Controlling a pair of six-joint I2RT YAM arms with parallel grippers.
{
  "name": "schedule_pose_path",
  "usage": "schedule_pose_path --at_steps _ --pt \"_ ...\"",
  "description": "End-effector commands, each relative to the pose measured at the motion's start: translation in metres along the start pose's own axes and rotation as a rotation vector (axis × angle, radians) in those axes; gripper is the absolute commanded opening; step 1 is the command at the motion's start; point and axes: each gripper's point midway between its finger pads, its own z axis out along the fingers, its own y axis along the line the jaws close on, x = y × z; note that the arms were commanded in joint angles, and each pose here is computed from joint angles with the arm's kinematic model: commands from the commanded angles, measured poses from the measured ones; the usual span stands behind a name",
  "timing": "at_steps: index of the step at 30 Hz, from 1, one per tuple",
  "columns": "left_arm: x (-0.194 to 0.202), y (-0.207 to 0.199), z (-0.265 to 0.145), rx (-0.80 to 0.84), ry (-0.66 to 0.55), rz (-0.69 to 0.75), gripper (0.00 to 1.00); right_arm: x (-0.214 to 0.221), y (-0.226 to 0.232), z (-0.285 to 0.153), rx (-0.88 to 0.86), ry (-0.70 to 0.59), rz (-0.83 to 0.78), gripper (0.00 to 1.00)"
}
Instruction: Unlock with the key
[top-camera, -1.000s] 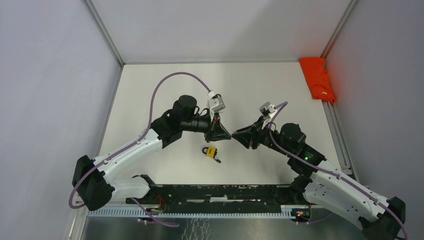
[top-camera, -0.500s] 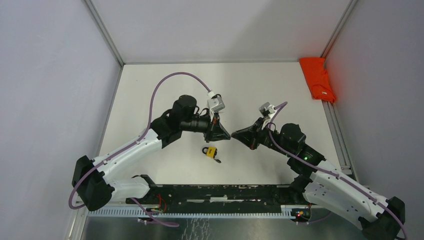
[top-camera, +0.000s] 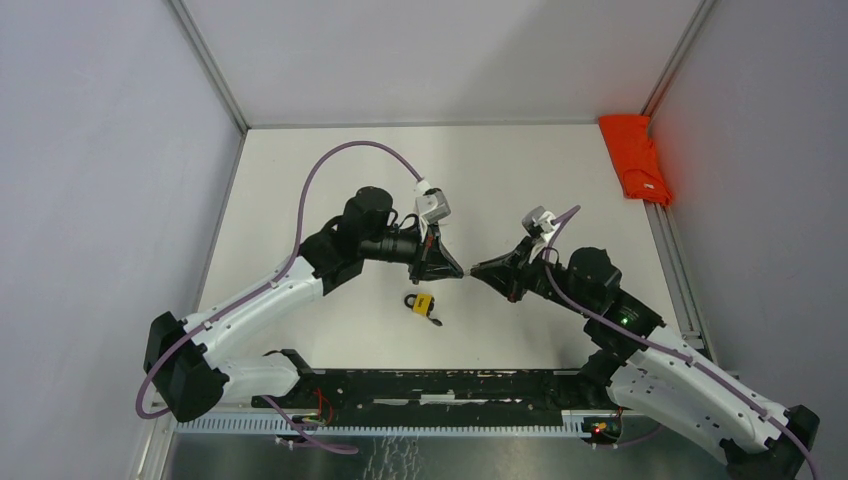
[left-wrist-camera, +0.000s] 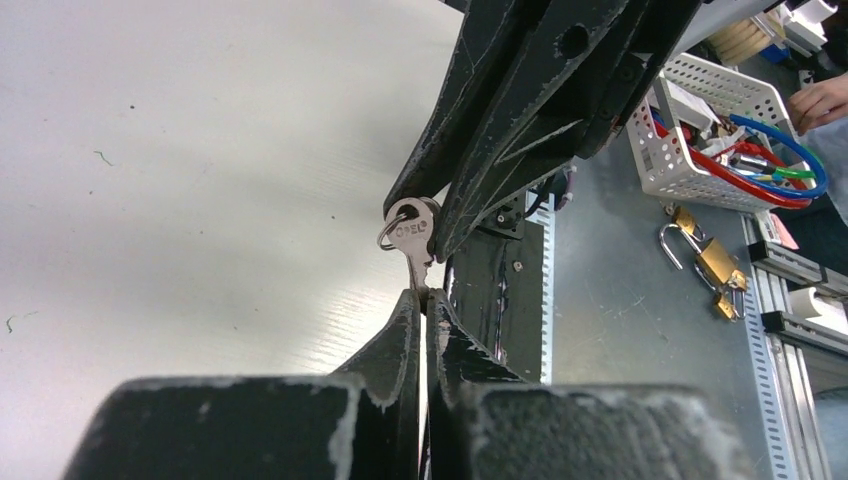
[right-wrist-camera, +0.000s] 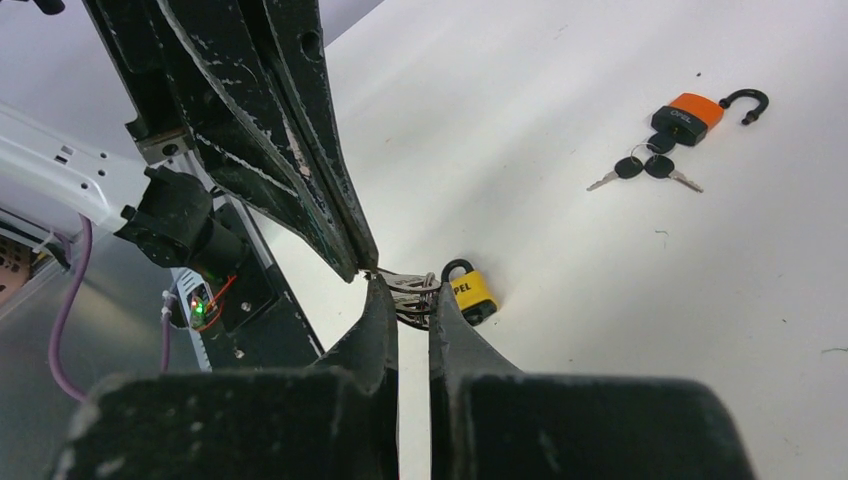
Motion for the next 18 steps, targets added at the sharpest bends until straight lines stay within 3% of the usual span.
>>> schedule_pose_path --at_steps 1,18 --pt "-0.0286 -0.0252 -0.0079 0.095 -0.074 0.103 0.02 -0.0163 -0.0026 -0.0052 0.032 -0.034 -0.054 0.0" --pt "-0.0258 -0.0296 0.0003 0.169 -0.096 0.087 0.02 -0.0129 0.0022 0.0001 -0.007 -0.025 -0.055 0.0"
